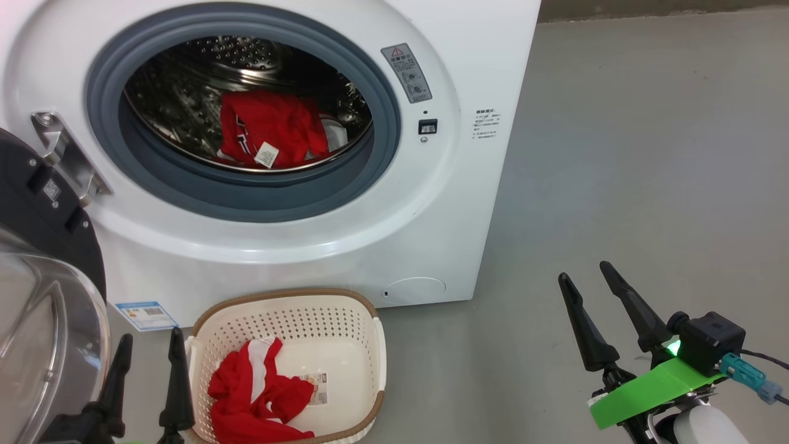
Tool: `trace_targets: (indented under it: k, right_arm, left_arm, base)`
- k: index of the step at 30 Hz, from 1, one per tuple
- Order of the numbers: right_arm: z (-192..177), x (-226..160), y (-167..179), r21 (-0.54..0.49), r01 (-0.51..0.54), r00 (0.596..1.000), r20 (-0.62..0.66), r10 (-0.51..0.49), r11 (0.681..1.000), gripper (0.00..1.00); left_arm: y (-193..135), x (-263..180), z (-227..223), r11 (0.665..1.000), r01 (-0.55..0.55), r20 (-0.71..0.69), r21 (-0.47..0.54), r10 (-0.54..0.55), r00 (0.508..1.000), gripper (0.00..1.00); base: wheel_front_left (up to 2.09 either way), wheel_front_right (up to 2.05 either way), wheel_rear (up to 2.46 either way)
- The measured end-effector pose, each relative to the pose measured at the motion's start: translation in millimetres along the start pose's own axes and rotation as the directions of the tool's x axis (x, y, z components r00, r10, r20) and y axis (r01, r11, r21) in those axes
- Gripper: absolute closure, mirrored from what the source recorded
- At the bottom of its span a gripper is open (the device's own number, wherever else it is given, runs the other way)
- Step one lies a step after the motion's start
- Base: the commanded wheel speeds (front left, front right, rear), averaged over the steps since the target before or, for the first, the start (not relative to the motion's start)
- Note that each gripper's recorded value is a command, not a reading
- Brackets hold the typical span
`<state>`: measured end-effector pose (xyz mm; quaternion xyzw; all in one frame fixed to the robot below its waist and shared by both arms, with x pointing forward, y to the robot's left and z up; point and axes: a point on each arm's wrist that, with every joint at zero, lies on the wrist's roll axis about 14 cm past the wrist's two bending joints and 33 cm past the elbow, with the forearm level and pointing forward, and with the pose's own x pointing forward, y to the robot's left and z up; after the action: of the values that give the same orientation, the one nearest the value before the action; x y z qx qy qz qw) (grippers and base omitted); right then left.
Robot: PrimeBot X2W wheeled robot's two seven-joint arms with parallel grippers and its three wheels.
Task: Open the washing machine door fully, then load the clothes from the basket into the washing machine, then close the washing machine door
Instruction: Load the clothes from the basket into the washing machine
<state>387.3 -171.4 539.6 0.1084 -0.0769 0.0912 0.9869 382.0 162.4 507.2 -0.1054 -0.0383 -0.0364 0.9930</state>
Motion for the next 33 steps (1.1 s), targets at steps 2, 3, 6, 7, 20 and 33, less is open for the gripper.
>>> trace_targets:
  k: [2,3,6,7,20,33]
  right_arm:
    - [0,0,0,0.0,0.001,1.0,-0.001,-0.001,1.0,0.0]
    - [-1,0,0,0.0,0.001,1.0,-0.002,-0.001,1.0,0.0]
    - [-2,0,-1,0.0,0.002,1.0,-0.005,-0.002,1.0,0.0]
    - [-2,0,-1,0.001,0.002,1.0,-0.007,-0.002,1.0,0.0]
    - [-11,1,-5,0.003,0.012,0.999,-0.031,-0.012,1.0,0.0]
    - [-33,10,-12,0.02,0.04,0.996,-0.08,-0.038,0.999,0.0]
  left_arm:
    - [1,0,0,1.0,-0.002,-0.001,0.001,0.002,1.0,0.0]
    - [1,0,-1,1.0,-0.003,-0.001,0.002,0.003,1.0,0.0]
    - [1,0,-3,1.0,0.0,-0.007,0.0,0.0,1.0,0.0]
    - [1,0,-3,1.0,-0.001,-0.009,-0.001,0.001,1.0,0.0]
    - [2,4,-15,1.0,-0.002,-0.041,-0.002,0.002,0.999,0.0]
    - [2,27,-33,1.0,0.017,-0.079,-0.007,-0.017,0.997,0.0]
  base:
    - [0.0,0.0,0.0]
    - [0.0,0.0,0.0]
    - [0.0,0.0,0.0]
    - [0.0,0.0,0.0]
    - [0.0,0.0,0.0]
    - [0.0,0.0,0.0]
